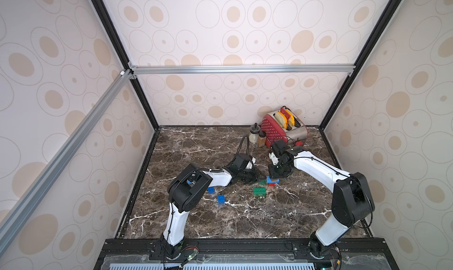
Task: Assemble the letter f with lego
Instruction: Assemble the lego brick with the lego brick.
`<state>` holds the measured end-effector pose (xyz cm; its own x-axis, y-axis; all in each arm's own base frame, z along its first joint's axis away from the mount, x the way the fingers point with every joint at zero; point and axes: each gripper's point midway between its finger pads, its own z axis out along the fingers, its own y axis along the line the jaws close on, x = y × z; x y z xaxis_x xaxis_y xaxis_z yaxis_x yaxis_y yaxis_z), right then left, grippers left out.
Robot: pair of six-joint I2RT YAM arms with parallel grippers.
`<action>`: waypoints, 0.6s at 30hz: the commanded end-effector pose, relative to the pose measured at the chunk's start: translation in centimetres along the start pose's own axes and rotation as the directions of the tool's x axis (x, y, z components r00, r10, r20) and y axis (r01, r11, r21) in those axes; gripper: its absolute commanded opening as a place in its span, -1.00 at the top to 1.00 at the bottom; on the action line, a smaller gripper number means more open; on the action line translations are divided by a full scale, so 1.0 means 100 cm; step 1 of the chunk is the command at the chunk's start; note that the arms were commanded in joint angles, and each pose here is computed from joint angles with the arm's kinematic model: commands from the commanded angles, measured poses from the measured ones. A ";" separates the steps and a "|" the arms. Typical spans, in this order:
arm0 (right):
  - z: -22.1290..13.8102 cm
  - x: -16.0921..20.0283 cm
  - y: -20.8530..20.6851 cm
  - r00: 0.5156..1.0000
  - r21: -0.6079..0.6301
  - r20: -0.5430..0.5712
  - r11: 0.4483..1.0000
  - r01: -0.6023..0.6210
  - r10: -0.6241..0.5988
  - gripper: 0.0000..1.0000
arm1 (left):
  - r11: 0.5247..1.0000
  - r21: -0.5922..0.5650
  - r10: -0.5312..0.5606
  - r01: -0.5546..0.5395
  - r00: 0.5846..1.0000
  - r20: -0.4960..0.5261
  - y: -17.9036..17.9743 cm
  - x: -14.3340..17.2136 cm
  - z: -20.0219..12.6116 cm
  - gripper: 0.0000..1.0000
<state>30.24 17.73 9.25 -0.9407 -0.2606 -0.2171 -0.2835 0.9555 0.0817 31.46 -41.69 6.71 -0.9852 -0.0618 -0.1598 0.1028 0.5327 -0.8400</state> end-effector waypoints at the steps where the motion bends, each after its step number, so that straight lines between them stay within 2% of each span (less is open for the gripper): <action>1: 0.001 -0.001 0.000 1.000 -0.004 -0.016 1.000 0.007 -0.007 0.34 | 0.998 0.055 0.021 -0.021 1.000 0.007 -0.021 -0.007 0.007 0.31; 18: 0.007 0.001 -0.001 0.999 -0.009 -0.029 1.000 -0.019 0.019 0.34 | 0.998 0.065 0.003 -0.003 1.000 0.000 -0.016 -0.002 0.013 0.32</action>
<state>30.22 17.88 8.76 -0.9453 -0.2576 -0.2003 -0.2811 0.9545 0.0992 31.60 -42.59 7.14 -0.9852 -0.0651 -0.1585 0.1044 0.5057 -0.8564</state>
